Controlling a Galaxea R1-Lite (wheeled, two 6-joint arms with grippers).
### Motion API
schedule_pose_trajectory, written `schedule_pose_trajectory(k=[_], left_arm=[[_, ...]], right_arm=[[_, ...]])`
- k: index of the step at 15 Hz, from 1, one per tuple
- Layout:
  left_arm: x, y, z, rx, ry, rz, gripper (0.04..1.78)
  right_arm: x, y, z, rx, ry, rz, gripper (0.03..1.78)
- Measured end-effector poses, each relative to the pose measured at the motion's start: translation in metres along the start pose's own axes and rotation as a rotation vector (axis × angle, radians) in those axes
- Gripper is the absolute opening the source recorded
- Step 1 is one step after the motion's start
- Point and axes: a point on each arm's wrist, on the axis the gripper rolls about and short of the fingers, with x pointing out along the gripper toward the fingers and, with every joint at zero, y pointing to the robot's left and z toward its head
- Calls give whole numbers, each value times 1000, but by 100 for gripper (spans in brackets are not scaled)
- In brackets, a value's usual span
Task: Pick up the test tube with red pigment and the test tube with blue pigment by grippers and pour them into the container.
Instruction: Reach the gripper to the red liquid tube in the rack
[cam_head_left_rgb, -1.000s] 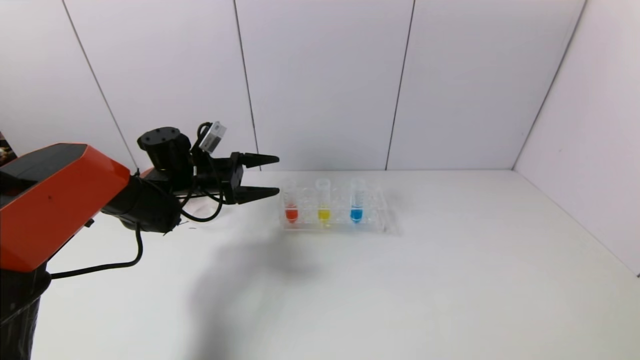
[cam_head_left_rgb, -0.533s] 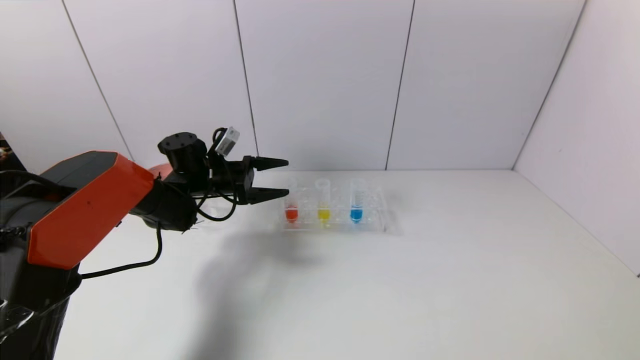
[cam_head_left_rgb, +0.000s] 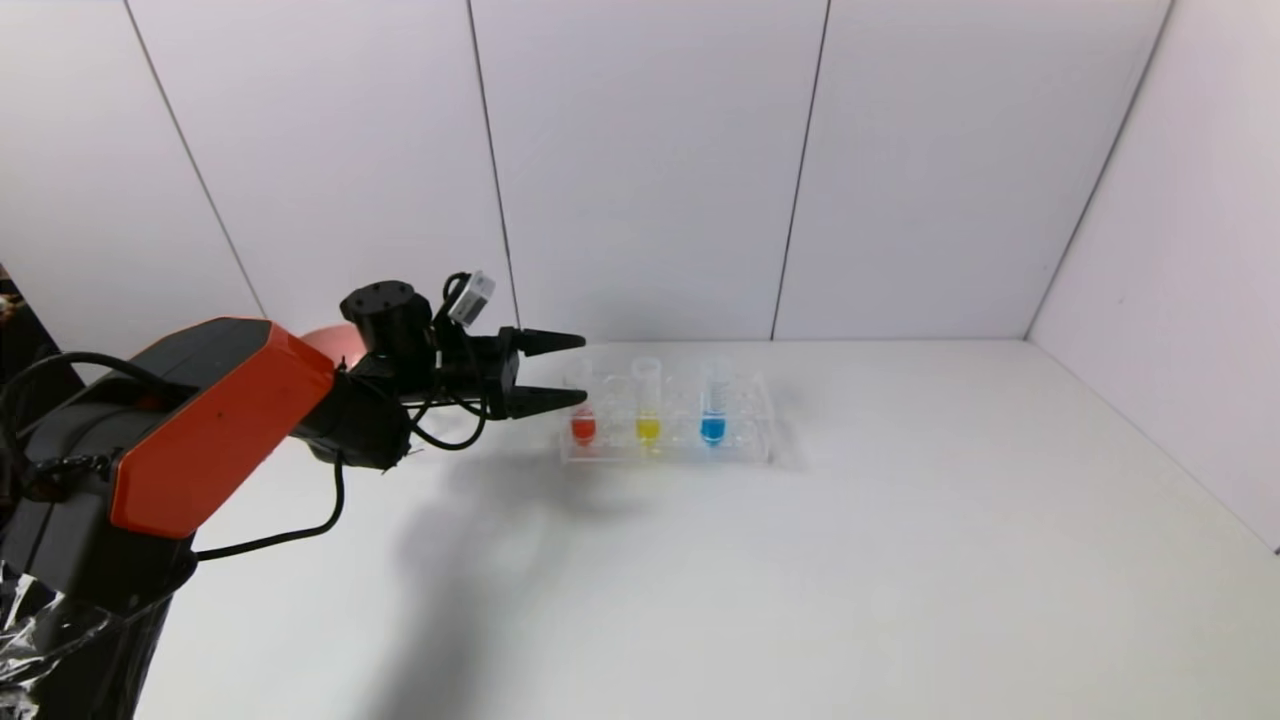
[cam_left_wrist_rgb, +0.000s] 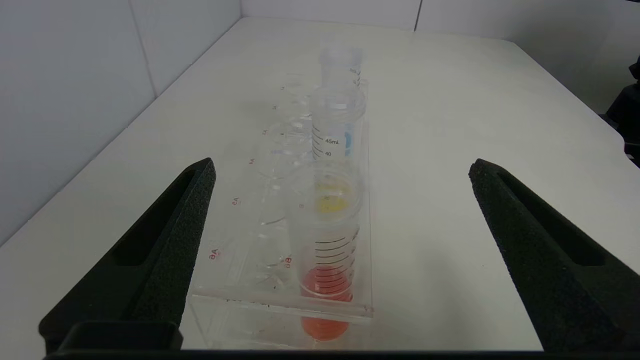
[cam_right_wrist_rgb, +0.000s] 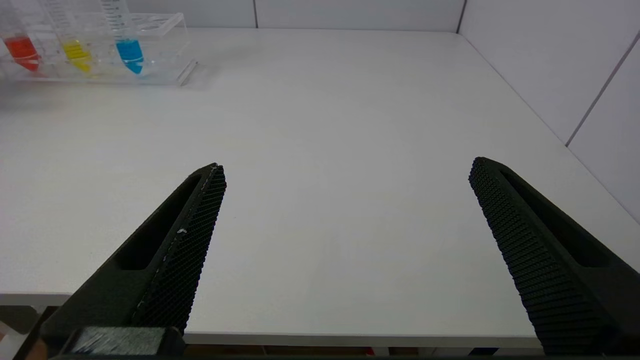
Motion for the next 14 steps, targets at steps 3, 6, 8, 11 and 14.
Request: schedule_pose_trajectory(k=[3,6,8,11,14], left_arm=[[3,2,-6,-7,2,-6,178],[6,4,-11,-22,5,-12,178],[6,6,-14,-28,6,-12,178],[10,6,-19,-39,9,-21,178],[11,6,-21,-43,10,-23,178]], right_arm=[[0,0,0,0,0,0,177],[0,0,0,0,0,0,177],[0,0,0,0,0,0,177],[0,0,0,0,0,0,177],[0,0,0,0,0,0,177]])
